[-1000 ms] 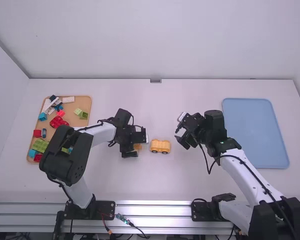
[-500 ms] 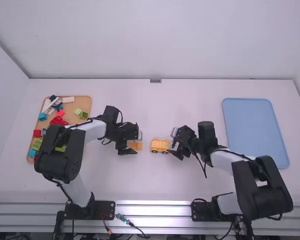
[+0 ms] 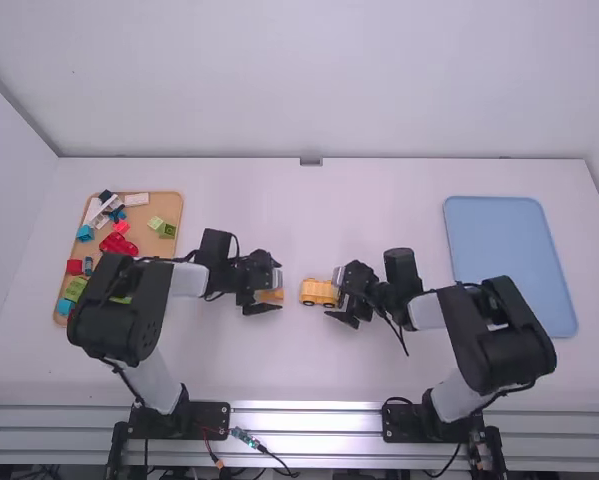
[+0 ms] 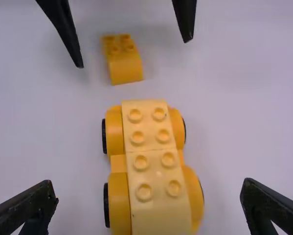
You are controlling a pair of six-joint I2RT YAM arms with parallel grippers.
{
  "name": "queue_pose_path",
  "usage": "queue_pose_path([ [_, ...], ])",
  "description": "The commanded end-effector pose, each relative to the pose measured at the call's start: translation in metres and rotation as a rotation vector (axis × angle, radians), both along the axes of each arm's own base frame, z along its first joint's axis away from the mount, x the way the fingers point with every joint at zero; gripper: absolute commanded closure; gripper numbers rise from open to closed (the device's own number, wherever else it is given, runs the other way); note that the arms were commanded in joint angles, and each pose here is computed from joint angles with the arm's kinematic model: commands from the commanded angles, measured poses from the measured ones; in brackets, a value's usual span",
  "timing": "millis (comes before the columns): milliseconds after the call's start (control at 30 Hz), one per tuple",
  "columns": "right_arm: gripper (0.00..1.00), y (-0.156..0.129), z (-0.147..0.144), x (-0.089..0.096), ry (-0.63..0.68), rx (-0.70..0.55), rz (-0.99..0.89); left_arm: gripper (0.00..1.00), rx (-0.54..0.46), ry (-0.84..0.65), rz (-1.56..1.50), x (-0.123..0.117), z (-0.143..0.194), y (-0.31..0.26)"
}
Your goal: Assemble lego blocks to make yellow taxi
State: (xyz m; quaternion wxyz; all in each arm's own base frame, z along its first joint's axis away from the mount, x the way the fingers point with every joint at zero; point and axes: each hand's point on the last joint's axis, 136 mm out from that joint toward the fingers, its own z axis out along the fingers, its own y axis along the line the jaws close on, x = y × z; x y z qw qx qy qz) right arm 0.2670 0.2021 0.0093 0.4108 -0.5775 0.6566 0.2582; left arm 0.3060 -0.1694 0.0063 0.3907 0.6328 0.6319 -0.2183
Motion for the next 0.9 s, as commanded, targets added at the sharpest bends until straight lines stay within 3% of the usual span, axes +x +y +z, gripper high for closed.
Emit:
queue_pose_path([
  [0, 0.01, 0.000, -0.008, -0.006, 0.033, 0.007, 0.009, 0.01, -0.047, 0.084, 0.064, -0.009, -0.007, 0.006],
  [267, 0.01, 0.003, -0.023, -0.001, 0.028, 0.020, 0.017, 0.01, -0.121, 0.096, 0.085, -0.010, 0.000, 0.014],
  [433, 0.01, 0.014, -0.026, -0.001, 0.057, 0.084, 0.075, 0.01, -0.110, 0.094, 0.077, -0.011, -0.001, 0.012],
  [867, 0.00, 0.015, -0.030, 0.005, 0.070, 0.086, 0.069, 0.03, -0.057, 0.108, 0.032, -0.014, -0.004, 0.015],
])
